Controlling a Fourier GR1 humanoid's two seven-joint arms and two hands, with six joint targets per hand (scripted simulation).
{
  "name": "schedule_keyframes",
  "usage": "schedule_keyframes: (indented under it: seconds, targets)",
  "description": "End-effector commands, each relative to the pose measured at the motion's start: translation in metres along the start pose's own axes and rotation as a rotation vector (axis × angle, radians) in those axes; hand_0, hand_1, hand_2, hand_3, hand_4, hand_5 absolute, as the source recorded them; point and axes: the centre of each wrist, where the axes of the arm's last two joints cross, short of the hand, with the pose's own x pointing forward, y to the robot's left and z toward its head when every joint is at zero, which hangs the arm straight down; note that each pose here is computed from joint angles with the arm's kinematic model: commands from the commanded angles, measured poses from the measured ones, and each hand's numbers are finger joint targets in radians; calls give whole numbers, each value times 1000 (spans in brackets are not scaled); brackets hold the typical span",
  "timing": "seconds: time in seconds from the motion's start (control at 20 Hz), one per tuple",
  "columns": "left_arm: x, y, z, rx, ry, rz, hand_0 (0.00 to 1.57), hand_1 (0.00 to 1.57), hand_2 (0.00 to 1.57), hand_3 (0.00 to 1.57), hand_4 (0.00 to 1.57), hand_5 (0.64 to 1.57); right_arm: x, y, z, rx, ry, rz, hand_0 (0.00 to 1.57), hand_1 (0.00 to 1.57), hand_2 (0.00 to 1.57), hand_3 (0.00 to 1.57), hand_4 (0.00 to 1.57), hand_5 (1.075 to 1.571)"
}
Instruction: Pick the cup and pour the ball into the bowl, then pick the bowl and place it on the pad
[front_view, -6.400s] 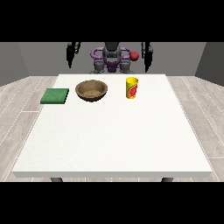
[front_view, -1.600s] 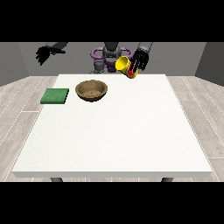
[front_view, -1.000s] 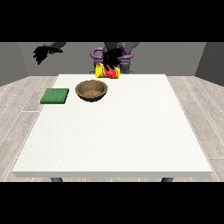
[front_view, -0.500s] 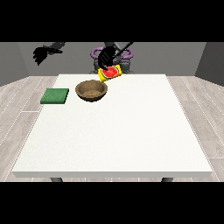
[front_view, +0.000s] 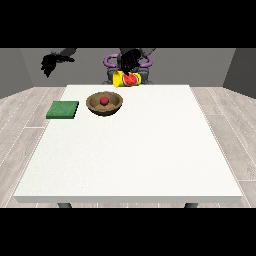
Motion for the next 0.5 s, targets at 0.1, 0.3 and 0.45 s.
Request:
schedule_keyframes:
  seconds: [0.1, 0.3, 0.45]
  targets:
    - [-28, -17, 16, 38, 364, 666, 1175, 1175, 1443, 1274, 1465, 1170, -19, 2, 19, -65, 51, -13, 0, 0, 0, 0, 104, 1565]
    - [-32, -28, 35, 85, 573, 1107, 0, 0, 0, 0, 630, 1569, -8, 24, -5, -26, -26, -38, 0, 0, 0, 0, 351, 1568]
    - [-39, -38, 54, 128, 618, 1351, 0, 0, 0, 0, 0, 1550, -10, 48, -17, -9, -59, -48, 0, 0, 0, 0, 303, 1568]
